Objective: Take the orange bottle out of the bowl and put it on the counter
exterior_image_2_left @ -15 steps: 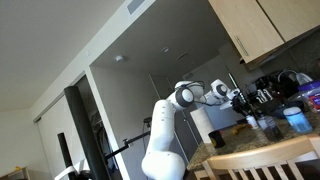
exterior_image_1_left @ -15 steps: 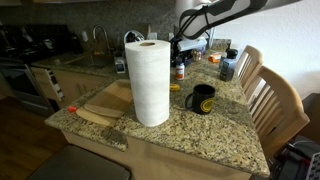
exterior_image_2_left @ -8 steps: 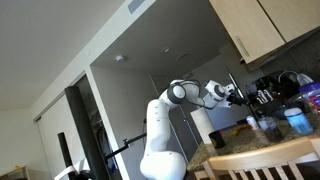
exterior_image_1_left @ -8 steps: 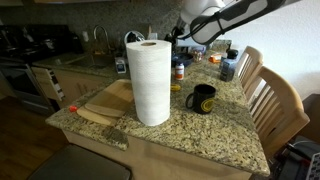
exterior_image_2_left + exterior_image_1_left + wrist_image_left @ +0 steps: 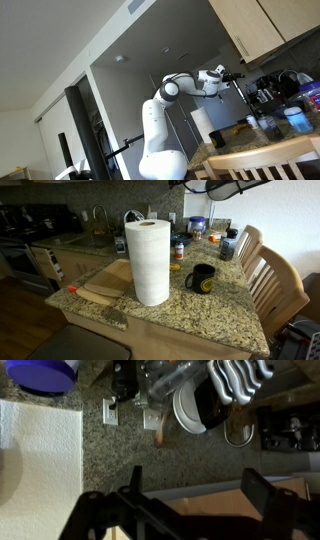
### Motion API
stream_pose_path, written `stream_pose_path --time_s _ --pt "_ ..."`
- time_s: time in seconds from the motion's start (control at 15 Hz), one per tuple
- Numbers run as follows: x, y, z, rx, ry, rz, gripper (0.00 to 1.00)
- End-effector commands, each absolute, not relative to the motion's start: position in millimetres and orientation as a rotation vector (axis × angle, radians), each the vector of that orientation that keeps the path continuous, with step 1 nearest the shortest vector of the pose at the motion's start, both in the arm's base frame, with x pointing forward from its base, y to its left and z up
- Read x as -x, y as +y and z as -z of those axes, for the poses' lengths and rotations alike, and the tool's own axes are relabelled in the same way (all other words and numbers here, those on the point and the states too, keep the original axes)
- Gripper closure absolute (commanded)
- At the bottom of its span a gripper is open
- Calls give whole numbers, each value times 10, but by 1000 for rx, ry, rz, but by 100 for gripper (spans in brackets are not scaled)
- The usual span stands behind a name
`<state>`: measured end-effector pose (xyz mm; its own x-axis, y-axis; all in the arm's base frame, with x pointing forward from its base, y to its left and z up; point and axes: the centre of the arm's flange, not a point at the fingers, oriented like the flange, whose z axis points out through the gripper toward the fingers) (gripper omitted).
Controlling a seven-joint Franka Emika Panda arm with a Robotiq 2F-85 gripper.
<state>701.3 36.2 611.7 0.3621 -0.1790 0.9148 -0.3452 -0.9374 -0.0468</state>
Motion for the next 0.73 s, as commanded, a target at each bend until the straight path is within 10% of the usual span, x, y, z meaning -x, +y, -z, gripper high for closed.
stream_pose_path --time_s 0.0,0.67 --pt "-7018 423 -6216 -2429 -519 -1674 0" --pt "-7025 446 -6237 -2420 -536 -1687 0"
